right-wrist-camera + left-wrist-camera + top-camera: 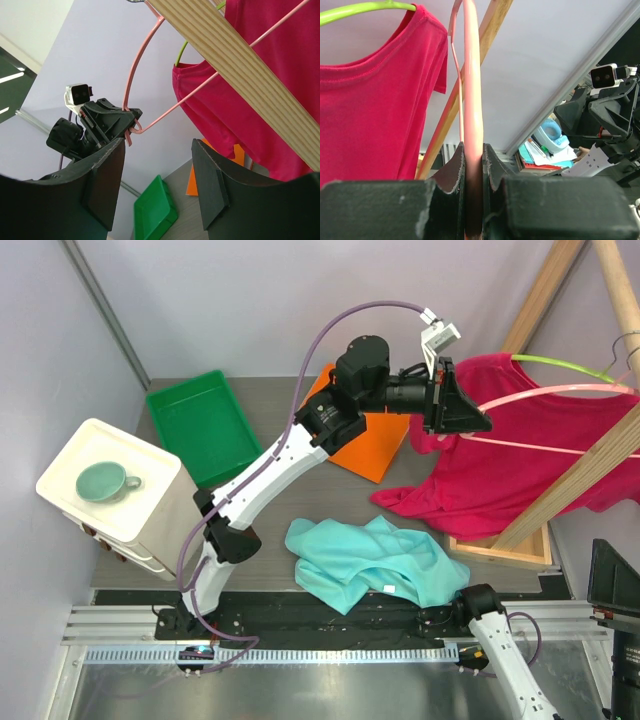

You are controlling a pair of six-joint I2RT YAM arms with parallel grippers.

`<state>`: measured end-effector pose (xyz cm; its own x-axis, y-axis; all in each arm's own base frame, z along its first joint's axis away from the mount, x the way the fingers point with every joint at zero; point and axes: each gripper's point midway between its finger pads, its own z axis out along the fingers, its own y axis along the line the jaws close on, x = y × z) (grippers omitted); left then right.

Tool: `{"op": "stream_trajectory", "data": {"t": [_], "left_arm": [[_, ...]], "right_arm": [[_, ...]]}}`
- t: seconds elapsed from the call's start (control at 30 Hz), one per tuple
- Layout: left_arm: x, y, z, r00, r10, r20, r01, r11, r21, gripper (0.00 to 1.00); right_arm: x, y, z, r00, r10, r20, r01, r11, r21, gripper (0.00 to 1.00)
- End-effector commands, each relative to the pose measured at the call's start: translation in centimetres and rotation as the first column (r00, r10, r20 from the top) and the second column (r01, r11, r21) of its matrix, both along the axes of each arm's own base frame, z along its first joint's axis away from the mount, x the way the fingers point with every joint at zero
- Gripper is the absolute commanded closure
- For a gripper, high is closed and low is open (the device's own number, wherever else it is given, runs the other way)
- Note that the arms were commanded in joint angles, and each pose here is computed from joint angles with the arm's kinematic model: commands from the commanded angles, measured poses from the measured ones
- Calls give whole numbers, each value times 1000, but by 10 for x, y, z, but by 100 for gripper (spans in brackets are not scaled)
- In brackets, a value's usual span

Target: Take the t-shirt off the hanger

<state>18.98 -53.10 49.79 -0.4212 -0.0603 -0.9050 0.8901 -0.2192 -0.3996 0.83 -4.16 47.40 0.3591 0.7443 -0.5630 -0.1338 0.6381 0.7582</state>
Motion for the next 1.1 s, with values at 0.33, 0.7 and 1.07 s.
{"op": "stream_trajectory", "data": {"t": [0.33, 0.7, 1.07], "left_arm": [[-36, -25, -6, 998, -47, 36, 47, 999, -12, 100], [-35, -18, -30, 999, -26, 40, 22, 996, 88, 100], [-32, -2, -31, 998, 20, 63, -27, 992, 122, 56]], "right_arm": [[-1, -2, -1, 1000, 3, -1, -3, 1000, 0, 39], [7, 0, -12, 1000, 12, -25, -12, 1000, 8, 38], [11, 1, -17, 999, 14, -36, -14, 1000, 10, 38]]}}
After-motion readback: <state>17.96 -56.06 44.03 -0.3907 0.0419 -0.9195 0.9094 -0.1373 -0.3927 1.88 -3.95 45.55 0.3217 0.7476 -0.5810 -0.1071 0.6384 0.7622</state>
